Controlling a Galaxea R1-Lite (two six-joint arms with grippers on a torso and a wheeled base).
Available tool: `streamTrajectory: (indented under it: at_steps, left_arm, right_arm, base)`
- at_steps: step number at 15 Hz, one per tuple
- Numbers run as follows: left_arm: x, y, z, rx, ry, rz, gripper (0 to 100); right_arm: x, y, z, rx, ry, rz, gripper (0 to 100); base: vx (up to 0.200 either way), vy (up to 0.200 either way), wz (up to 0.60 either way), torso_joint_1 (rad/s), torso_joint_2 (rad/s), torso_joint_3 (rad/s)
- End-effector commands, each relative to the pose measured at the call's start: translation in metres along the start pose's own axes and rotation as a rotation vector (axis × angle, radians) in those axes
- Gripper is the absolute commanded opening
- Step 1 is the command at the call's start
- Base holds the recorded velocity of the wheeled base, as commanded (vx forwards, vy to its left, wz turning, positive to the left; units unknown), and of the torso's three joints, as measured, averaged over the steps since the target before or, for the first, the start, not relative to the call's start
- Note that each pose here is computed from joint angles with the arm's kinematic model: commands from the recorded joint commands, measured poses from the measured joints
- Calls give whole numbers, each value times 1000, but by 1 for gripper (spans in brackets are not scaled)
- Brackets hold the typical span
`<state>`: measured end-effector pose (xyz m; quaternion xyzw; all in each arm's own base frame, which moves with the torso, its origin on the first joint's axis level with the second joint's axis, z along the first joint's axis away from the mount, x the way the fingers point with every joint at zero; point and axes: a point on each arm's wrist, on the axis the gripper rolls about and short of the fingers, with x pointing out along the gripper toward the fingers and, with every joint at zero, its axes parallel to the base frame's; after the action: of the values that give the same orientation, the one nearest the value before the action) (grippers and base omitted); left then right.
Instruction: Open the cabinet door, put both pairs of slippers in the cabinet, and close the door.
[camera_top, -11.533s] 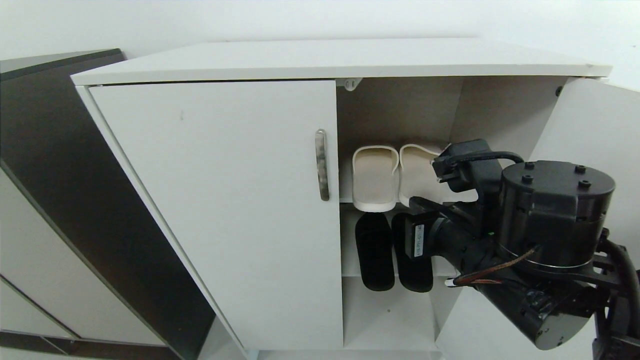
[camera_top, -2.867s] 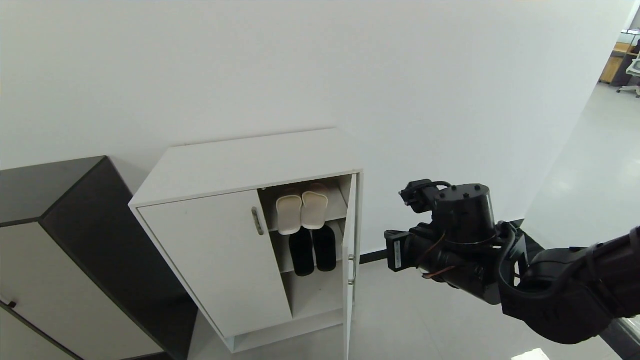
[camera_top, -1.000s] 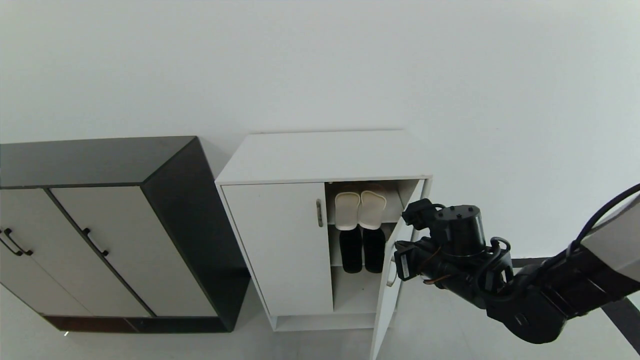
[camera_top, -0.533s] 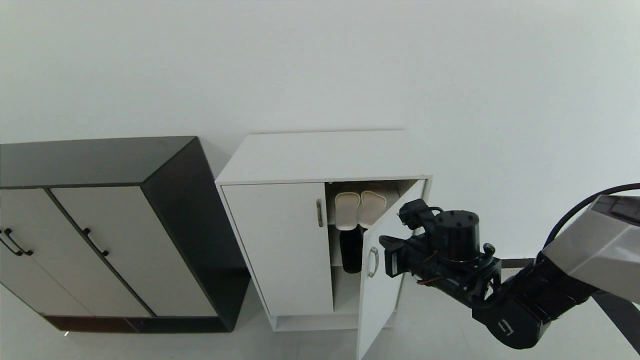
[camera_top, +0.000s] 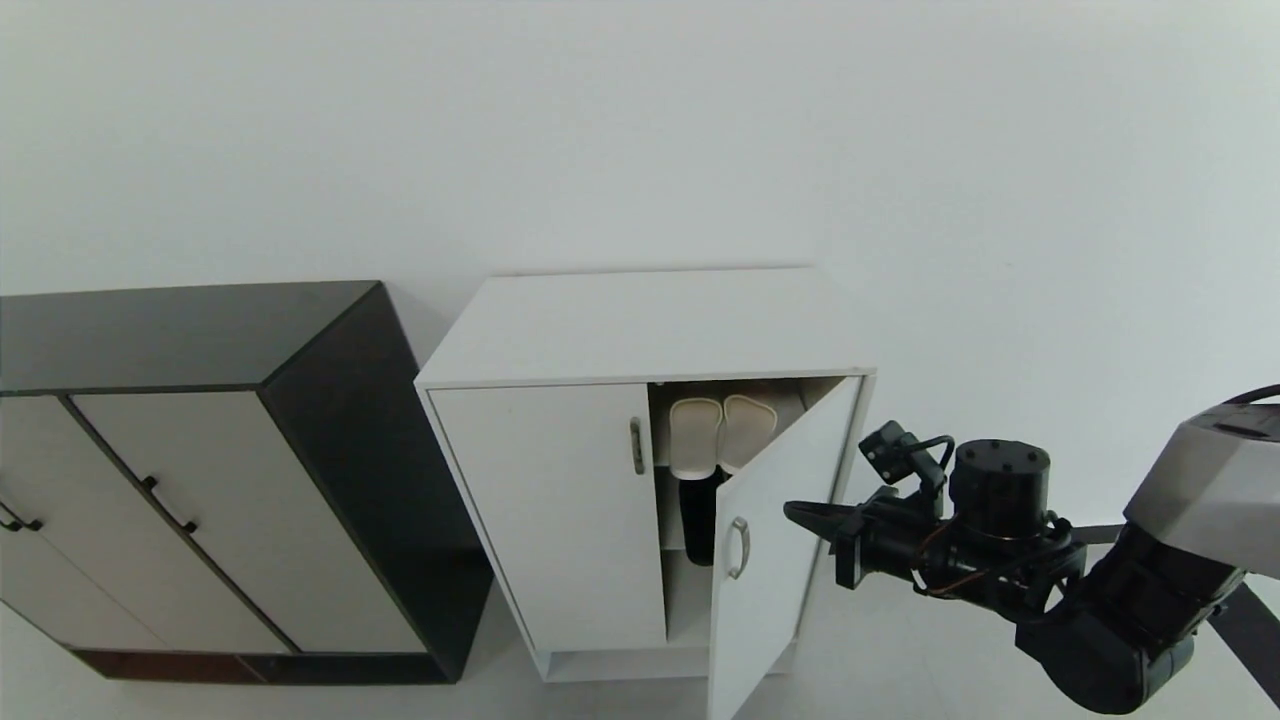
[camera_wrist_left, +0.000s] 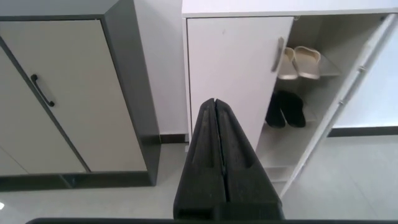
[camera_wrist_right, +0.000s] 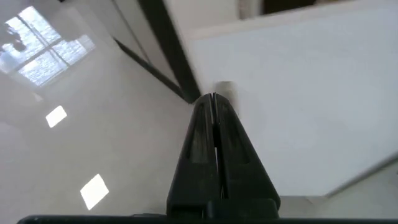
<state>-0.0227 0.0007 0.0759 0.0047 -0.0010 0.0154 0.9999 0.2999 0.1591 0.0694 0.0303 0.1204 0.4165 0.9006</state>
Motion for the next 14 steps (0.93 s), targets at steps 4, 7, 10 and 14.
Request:
streamTrajectory:
  at_steps: [4, 7, 10, 14]
  left_arm:
    - [0, 0, 0, -5, -1, 0, 0]
    - [0, 0, 0, -5, 1, 0, 0]
    - [0, 0, 0, -5, 1, 0, 0]
    - [0, 0, 0, -5, 1, 0, 0]
  right_arm:
    - [4, -6, -11, 0, 31, -10, 0]
    - [7, -7, -9, -5, 16, -11, 0]
    - [18, -13, -8, -4, -2, -60, 0]
    - [29, -18, -3, 4, -34, -85, 0]
  base:
    - [0, 0, 0, 0, 0, 0]
    - [0, 0, 0, 0, 0, 0]
    - [0, 0, 0, 0, 0, 0]
    - [0, 0, 0, 0, 0, 0]
